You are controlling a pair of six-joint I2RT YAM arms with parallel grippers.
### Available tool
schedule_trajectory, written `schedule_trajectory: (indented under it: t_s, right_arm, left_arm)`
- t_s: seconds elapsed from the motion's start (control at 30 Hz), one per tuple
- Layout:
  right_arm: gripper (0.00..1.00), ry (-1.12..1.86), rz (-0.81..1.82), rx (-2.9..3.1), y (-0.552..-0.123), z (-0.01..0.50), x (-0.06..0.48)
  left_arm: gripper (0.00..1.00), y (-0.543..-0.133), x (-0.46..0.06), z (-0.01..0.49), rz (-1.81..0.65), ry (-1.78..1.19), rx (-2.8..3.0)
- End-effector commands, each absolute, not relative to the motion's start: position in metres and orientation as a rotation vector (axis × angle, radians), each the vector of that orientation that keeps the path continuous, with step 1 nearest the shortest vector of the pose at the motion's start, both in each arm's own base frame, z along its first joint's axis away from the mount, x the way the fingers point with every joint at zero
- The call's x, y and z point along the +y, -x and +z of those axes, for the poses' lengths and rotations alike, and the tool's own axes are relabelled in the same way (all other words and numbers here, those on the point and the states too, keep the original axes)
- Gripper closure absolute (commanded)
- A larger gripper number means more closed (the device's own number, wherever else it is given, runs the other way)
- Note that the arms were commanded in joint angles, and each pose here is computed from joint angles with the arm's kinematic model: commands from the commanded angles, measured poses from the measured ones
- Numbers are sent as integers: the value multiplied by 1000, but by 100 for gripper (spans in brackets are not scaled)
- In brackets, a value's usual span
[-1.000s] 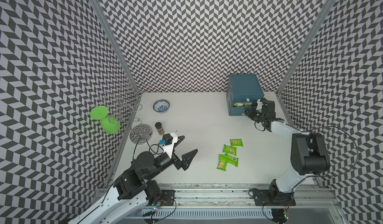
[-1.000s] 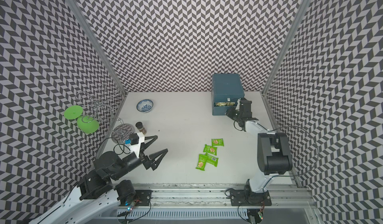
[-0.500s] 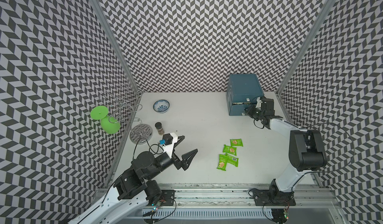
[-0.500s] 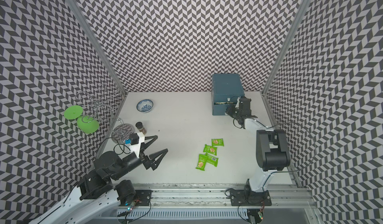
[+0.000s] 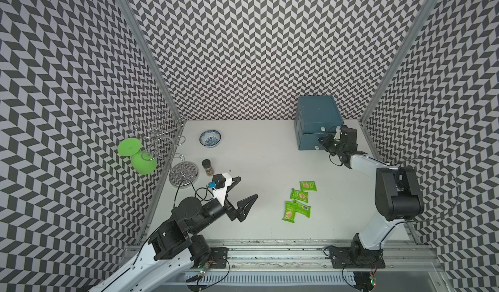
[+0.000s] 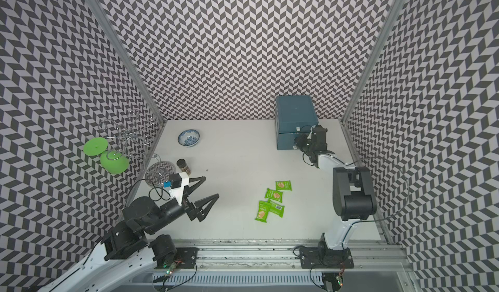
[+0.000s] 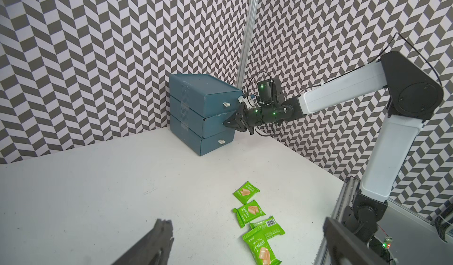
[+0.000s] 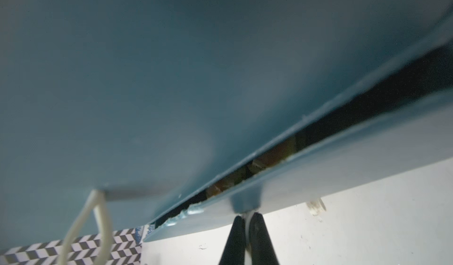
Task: Place the cookies into the drawer by color
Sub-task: Close the drawer in the storage box, then open the drawer in the storage box.
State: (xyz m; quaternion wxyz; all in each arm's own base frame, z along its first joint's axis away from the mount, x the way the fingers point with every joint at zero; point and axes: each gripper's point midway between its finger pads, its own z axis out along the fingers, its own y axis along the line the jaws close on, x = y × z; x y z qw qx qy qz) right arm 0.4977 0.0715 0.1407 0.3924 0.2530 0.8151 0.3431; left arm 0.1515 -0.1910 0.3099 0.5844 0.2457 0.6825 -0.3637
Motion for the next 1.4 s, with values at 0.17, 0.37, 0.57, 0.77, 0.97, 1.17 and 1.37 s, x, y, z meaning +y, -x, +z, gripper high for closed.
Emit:
schedule_trajectory:
  t_s: [0.17, 0.37, 0.57, 0.77, 0.97, 1.17, 1.37]
  right_arm:
    - [83, -623, 1004, 1899, -511, 173, 77]
    - [76, -618, 956, 1937, -507, 159, 74]
    - [70, -586, 912, 1976, -502, 153, 73]
    - [57, -540, 863, 1958, -490, 173, 69]
    - [47, -493, 835, 1949, -466, 198, 63]
    - [42, -541, 882, 1904, -429, 204, 52]
    - [44, -643, 1007, 1885, -410, 170, 44]
  left_arm:
    - [0, -151, -193, 312, -860, -576, 1578]
    - [1, -151, -192, 313, -859, -572, 1573]
    - [0, -152, -193, 312, -859, -575, 1577]
    - [0, -152, -192, 312, -859, -570, 1578]
    - [1, -152, -192, 312, -858, -571, 1578]
    - [0, -152, -192, 311, -858, -573, 1578]
    - [0, -152, -193, 312, -860, -573, 1577]
